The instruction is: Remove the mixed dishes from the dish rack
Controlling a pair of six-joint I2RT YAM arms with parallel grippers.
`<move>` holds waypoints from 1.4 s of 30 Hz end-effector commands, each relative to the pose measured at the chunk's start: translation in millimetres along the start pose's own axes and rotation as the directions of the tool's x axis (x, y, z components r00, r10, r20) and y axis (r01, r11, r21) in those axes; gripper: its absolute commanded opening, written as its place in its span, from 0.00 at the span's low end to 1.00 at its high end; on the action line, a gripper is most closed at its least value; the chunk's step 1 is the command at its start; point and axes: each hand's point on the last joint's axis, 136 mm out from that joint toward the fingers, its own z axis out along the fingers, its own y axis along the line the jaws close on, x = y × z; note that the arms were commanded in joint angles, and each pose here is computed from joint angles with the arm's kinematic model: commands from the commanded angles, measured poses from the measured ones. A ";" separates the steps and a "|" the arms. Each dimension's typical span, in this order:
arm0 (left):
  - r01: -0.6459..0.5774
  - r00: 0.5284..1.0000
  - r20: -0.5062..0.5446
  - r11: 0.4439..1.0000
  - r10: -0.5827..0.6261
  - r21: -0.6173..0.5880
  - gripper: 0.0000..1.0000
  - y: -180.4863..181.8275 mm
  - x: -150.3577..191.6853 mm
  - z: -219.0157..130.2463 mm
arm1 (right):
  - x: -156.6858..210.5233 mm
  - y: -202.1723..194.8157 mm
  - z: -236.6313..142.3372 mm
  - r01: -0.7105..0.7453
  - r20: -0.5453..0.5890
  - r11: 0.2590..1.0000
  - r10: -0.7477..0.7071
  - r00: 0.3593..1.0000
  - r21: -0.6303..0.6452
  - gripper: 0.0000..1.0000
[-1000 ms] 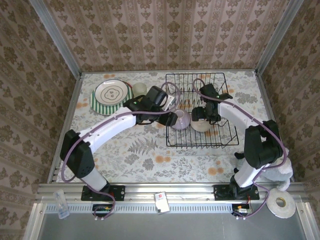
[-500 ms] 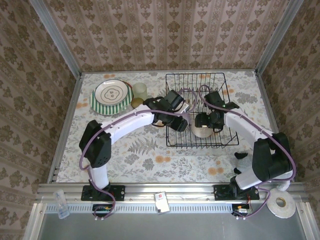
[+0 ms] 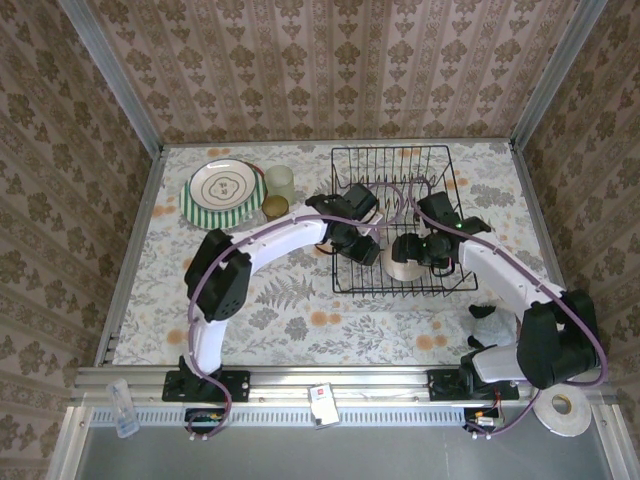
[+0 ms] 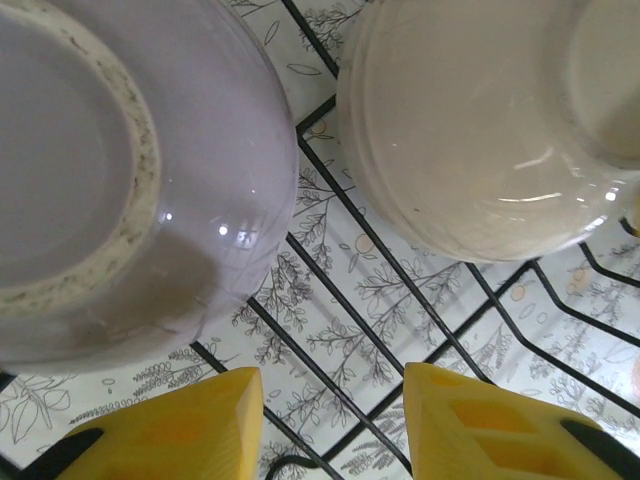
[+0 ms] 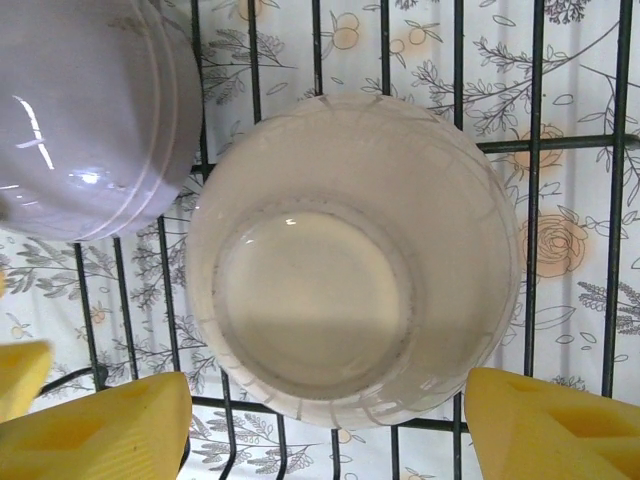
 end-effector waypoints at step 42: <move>0.077 0.937 0.344 0.997 -0.066 -0.020 1.00 8.9 -52.5 -91.2 | -12.4 -15.5 8.1 -0.178 0.026 0.955 0.189 0.982 -0.239 0.76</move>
